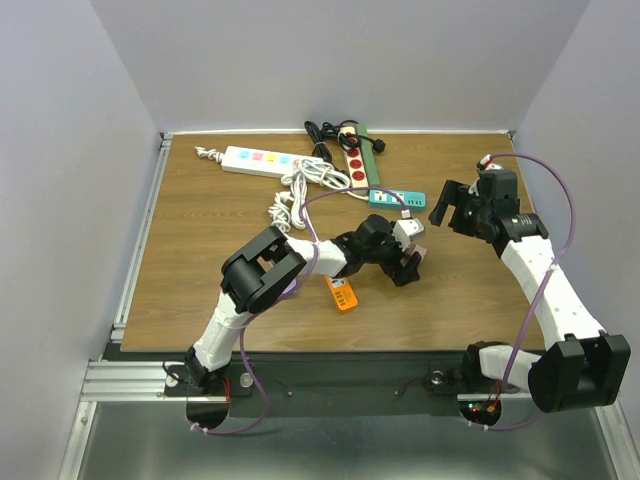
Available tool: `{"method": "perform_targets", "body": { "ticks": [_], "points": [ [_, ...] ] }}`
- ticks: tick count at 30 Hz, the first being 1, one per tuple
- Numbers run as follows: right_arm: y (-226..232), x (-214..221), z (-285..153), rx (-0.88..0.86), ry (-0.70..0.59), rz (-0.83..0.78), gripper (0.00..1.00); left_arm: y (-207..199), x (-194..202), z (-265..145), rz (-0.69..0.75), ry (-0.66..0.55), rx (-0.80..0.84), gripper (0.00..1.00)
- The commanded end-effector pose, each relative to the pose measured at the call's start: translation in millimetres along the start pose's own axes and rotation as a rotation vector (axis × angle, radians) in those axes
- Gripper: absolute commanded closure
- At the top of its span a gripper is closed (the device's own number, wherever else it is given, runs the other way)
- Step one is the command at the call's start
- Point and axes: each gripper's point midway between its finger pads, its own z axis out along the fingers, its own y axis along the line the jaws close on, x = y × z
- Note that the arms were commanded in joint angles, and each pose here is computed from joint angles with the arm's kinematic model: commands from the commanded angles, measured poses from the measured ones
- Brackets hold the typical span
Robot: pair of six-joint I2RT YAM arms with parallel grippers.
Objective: Insert the plug
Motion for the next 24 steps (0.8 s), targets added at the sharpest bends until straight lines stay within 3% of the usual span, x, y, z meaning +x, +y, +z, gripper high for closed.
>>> {"method": "perform_targets", "body": {
  "ticks": [1, 8, 17, 24],
  "points": [
    [1, -7, -5, -0.011, -0.019, -0.011, 0.06, -30, -15, -6, -0.003, -0.05, 0.085, 0.07],
    [-1, -6, -6, -0.005, -0.02, -0.011, 0.06, -56, -10, -14, -0.002, -0.046, 0.115, 0.08],
    [1, -14, -15, -0.015, -0.057, -0.01, 0.06, 26, -35, -56, 0.074, -0.117, -0.286, 0.05],
    [4, -14, -12, -0.031, -0.042, -0.008, 0.06, 32, -43, -25, 0.149, -0.083, -0.235, 0.03]
  ]
}}
